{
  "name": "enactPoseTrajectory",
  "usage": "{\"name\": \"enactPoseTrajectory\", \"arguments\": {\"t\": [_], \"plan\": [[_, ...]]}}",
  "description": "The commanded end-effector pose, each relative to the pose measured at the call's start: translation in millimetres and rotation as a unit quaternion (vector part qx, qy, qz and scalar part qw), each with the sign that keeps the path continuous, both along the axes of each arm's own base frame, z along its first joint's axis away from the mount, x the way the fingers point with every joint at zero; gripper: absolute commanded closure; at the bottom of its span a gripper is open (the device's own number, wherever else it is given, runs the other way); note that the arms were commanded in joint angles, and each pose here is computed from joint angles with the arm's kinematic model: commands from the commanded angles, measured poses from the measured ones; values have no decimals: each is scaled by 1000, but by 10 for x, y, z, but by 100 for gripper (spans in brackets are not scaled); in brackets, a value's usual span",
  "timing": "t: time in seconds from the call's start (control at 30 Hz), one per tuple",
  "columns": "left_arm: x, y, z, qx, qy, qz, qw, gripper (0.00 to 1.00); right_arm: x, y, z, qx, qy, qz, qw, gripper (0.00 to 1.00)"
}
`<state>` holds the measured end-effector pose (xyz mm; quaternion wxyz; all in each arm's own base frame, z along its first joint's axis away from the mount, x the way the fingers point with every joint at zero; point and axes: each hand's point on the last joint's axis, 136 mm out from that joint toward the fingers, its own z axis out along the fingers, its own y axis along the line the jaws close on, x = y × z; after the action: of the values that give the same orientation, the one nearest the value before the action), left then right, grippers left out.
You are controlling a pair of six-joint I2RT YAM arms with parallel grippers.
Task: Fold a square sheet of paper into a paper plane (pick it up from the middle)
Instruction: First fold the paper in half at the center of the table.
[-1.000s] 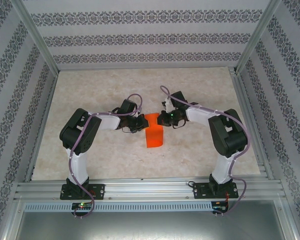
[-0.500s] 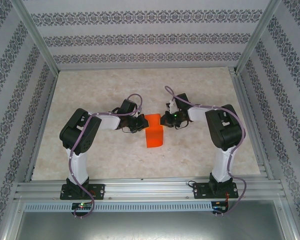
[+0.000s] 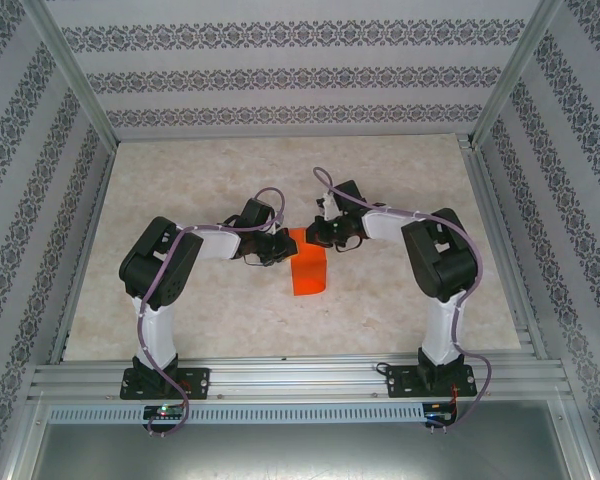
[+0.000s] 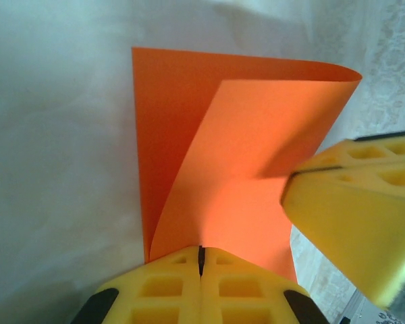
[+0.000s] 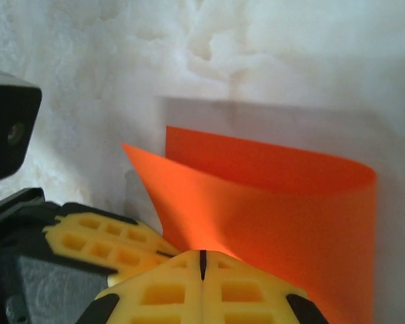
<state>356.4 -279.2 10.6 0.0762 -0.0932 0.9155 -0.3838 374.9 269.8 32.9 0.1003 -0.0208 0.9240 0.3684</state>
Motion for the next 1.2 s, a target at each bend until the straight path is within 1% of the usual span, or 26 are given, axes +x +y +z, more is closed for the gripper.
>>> {"name": "enactPoseTrajectory", "arguments": {"t": [0.0,0.1,0.23,0.33,0.4,0.53,0.67,0.77,0.93,1.03,1.17], "plan": [[-872,728,-1067,192,173,22,966,100,144,-110,-133,-3,16,-29,999,100],[-888,738,-1078,194,175,22,965,100,243,-310,-211,-14,21,-56,998,100],[-898,744,-1088,195,176,21,965,100,414,-685,-263,-30,19,-102,994,100],[-898,742,-1101,196,177,19,964,100,532,-833,-129,-29,3,-121,992,100],[-894,735,-1099,195,176,19,965,100,548,-805,-9,-25,-8,-116,993,100],[-896,740,-1102,195,176,19,965,100,379,-474,157,3,-16,-74,997,100],[-894,743,-1104,196,176,18,965,100,204,-172,117,23,-8,-49,999,100],[-899,744,-1111,196,176,17,964,100,173,-71,-15,18,9,-44,999,100],[-909,757,-1117,199,176,16,964,100,251,-138,-181,-8,28,-57,998,100],[-922,758,-1127,199,177,15,964,100,351,-297,-251,-28,32,-80,996,100],[-923,768,-1137,201,176,16,964,100,532,-653,-301,-33,39,-132,990,100]]}}
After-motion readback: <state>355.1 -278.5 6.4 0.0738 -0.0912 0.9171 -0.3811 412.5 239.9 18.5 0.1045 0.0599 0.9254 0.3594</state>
